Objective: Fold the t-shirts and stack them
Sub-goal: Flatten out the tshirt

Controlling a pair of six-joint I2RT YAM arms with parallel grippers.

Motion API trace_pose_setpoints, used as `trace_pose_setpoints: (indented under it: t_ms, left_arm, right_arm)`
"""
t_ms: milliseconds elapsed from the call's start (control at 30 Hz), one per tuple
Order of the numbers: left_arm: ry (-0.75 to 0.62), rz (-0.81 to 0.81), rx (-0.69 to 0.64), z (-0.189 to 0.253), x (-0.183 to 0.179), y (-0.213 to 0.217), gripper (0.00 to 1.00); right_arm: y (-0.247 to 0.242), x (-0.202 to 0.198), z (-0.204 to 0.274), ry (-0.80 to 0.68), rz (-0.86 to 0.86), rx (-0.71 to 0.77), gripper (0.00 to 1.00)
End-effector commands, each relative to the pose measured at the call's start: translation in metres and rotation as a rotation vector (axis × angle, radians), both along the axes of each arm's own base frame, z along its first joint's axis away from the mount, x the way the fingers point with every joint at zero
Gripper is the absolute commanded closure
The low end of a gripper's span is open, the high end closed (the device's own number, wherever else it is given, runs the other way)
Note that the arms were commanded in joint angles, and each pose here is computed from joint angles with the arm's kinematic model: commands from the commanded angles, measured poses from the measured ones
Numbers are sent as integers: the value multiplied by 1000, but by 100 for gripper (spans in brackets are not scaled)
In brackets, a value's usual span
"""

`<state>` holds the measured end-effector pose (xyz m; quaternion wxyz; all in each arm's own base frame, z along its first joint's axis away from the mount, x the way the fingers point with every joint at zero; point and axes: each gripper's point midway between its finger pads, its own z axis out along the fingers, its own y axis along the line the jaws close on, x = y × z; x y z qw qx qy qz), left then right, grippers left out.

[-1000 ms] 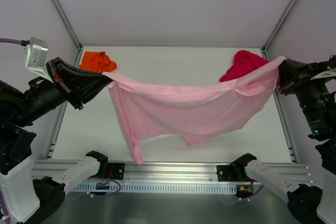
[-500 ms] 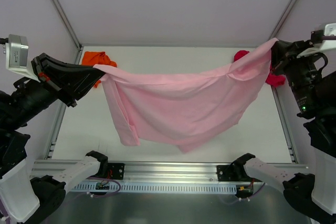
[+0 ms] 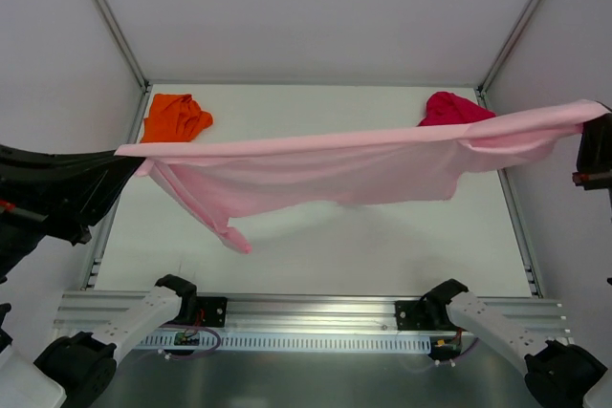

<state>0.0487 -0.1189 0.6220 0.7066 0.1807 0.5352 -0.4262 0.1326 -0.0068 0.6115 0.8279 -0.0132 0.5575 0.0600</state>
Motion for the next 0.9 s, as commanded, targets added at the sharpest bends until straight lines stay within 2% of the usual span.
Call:
trace_pose_setpoints:
  t_ms: [0, 233, 433, 567, 633, 800, 867]
  left_arm:
    - [-37, -27, -13, 8, -19, 4, 100]
    - [-48, -2, -23, 9, -22, 9, 100]
    - [-28, 36, -5, 7, 1, 6, 100]
    - [43, 104, 28, -10, 38, 3, 100]
    - [100, 135, 55, -26, 60, 0, 100]
    - [248, 233, 140, -79, 116, -4, 100]
    - [309, 264, 170, -103, 136, -6, 100]
  right_arm:
    - [-16, -15, 13, -43, -38, 43, 99]
    - [-24, -26, 10, -49, -46, 51, 99]
    - [-17, -5, 11, -45, -80, 14, 99]
    - [-3, 22, 7, -1, -88, -35, 99]
    - [16, 35, -4, 42, -31, -78, 99]
    - [80, 83, -68, 286, 162, -50, 99]
    - [94, 103, -104, 370, 170, -55, 99]
